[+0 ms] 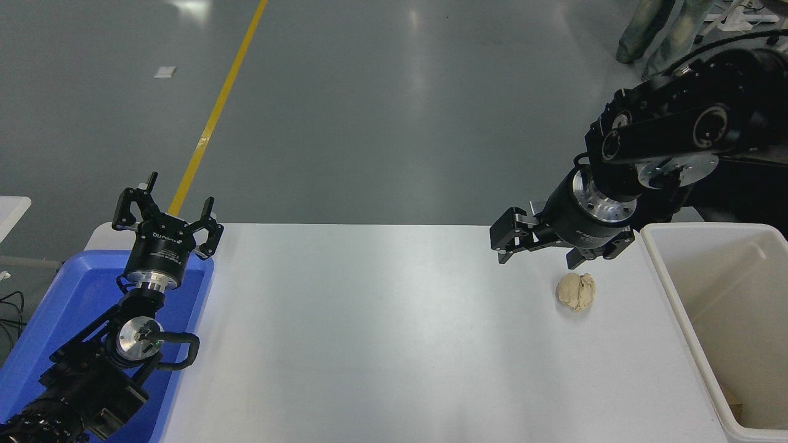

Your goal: Pick up paper ball place in dustbin

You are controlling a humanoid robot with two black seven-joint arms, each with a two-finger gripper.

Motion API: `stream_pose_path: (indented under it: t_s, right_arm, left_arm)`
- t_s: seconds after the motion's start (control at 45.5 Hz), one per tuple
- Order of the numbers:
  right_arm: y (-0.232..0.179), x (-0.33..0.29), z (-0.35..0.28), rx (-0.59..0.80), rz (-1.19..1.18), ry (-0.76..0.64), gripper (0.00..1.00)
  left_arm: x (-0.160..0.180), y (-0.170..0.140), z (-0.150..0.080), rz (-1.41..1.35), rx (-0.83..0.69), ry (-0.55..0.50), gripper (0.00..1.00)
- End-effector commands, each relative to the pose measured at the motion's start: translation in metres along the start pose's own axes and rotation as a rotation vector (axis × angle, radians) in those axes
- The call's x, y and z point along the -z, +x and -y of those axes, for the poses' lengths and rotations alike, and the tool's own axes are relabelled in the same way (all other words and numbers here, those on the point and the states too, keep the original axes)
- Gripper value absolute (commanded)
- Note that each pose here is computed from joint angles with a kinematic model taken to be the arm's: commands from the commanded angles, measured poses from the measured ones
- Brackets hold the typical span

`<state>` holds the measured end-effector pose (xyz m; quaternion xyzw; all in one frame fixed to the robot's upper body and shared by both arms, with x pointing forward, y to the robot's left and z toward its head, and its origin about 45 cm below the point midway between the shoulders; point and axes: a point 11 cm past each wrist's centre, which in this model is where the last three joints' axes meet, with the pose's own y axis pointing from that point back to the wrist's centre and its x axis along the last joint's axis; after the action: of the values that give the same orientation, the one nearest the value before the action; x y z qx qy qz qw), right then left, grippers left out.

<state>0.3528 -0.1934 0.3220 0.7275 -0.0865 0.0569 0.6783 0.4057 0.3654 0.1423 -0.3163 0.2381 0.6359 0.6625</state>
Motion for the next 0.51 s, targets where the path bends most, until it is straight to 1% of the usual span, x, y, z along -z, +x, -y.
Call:
stream_pose_path:
  t_s: [0.0,0.484]
  right_arm:
    - [0.0001,0.0008,-0.0005,0.000,-0.003,-0.001,1.00]
    - [0.0007,0.0000,0.0017,-0.005,0.000,-0.001,1.00]
  left_arm:
    - [0.0008,0.0002,-0.0005,-0.001,-0.001,0.001,0.98]
    - [-0.0002,0.0000,0.0000,0.000,0.000,0.000,0.98]
